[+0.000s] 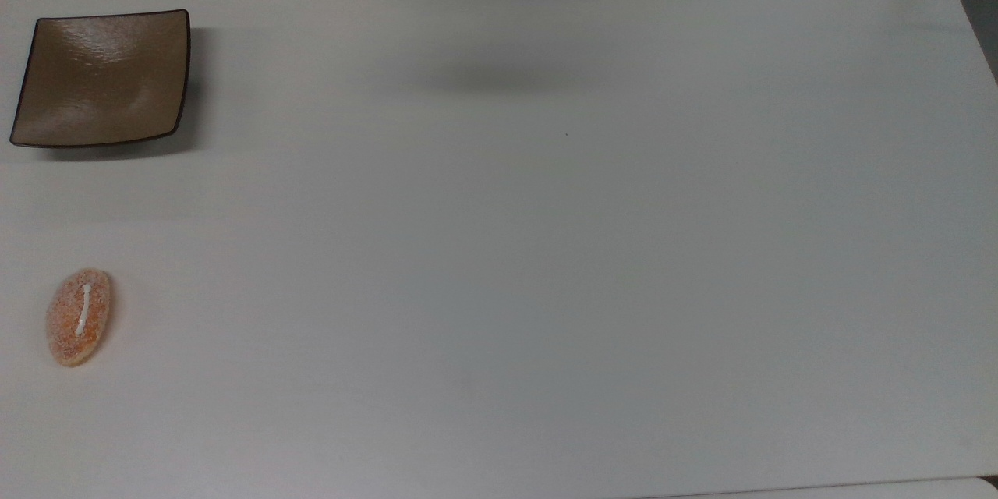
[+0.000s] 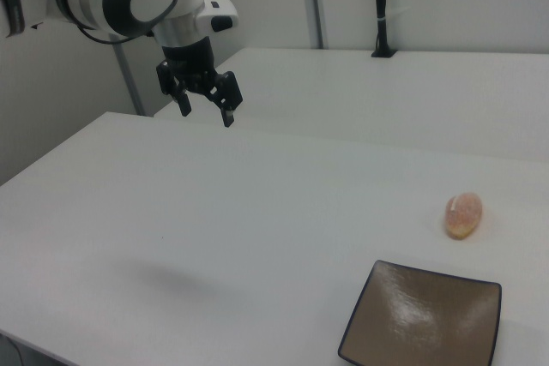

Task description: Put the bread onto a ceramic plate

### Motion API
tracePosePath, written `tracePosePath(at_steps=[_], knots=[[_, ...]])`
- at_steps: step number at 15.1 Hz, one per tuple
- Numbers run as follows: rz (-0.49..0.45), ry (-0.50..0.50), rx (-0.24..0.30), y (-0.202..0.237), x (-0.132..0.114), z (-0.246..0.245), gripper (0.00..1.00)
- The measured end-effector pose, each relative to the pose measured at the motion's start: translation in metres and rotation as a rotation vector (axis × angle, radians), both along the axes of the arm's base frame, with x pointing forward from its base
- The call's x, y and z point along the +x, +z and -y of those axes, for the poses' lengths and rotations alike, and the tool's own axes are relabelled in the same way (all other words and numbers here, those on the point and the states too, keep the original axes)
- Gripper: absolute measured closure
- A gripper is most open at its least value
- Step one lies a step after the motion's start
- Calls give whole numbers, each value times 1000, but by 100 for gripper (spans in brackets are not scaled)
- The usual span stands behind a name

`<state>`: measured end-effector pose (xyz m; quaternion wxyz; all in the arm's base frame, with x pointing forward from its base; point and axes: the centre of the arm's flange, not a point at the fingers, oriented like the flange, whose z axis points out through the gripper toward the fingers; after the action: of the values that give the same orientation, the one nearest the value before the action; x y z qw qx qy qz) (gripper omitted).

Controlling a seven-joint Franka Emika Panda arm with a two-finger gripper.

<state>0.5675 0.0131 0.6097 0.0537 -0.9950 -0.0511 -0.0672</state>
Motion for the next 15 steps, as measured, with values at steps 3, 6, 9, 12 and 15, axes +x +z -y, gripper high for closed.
tracePosePath(at_steps=[3, 6, 9, 12, 15], knots=[[0, 1, 0, 0, 0, 0, 0], [0, 1, 0, 0, 0, 0, 0], [0, 1, 0, 0, 0, 0, 0], [-3, -3, 0, -2, 1, 2, 0], [-7, -26, 0, -4, 2, 15, 0]])
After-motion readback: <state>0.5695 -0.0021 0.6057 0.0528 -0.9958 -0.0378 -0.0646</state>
